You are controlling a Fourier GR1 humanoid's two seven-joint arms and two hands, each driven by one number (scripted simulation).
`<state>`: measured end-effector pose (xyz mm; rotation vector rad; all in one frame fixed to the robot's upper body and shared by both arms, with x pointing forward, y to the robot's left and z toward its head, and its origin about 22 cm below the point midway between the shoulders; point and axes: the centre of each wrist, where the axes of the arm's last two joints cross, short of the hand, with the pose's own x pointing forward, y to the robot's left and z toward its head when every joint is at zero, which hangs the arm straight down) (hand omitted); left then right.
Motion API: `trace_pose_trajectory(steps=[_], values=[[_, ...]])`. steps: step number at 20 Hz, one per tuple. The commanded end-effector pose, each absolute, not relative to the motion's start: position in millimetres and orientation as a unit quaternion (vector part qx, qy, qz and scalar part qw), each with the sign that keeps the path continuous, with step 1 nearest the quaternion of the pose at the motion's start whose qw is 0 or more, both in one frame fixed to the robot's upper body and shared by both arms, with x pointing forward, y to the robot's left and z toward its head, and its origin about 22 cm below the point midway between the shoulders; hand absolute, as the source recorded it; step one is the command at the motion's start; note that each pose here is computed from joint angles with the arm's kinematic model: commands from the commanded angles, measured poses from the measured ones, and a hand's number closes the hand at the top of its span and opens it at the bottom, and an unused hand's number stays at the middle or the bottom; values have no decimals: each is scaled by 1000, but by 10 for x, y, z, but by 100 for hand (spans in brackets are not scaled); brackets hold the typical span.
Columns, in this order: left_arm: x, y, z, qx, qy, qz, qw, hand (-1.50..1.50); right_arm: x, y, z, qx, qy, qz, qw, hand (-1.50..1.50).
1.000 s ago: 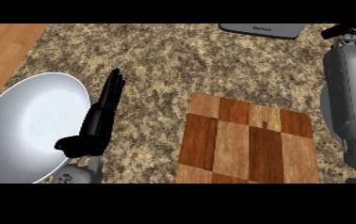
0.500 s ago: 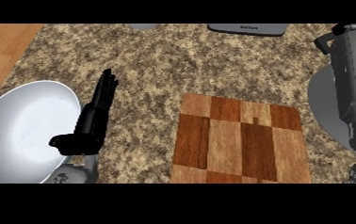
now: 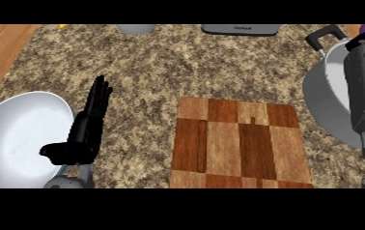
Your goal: Pick the can from the cutting board and place it in the pot
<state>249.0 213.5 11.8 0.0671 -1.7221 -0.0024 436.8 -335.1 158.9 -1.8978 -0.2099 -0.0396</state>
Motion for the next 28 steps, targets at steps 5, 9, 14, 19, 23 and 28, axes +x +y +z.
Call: trace_pose_trajectory(steps=[5,9,14,19,23,28], values=[[2581,2250,191,41,-759,3,650,0,4215,-3624,1163,-758,-56,-103,642,150],[2353,2188,87,33,-754,4,656,0,4051,-3897,1009,-729,-46,-127,671,150],[2442,2137,0,40,-748,15,662,0,3974,-3835,709,-664,20,-150,732,150],[2390,2270,5,54,-755,14,653,0,3895,-3850,565,-634,-56,-183,749,-150],[2374,2385,15,49,-750,10,660,0,3790,-3849,574,-690,-187,-258,650,-150],[2389,2329,-34,46,-747,8,664,0,3773,-3914,896,-711,-298,-357,527,-150]])
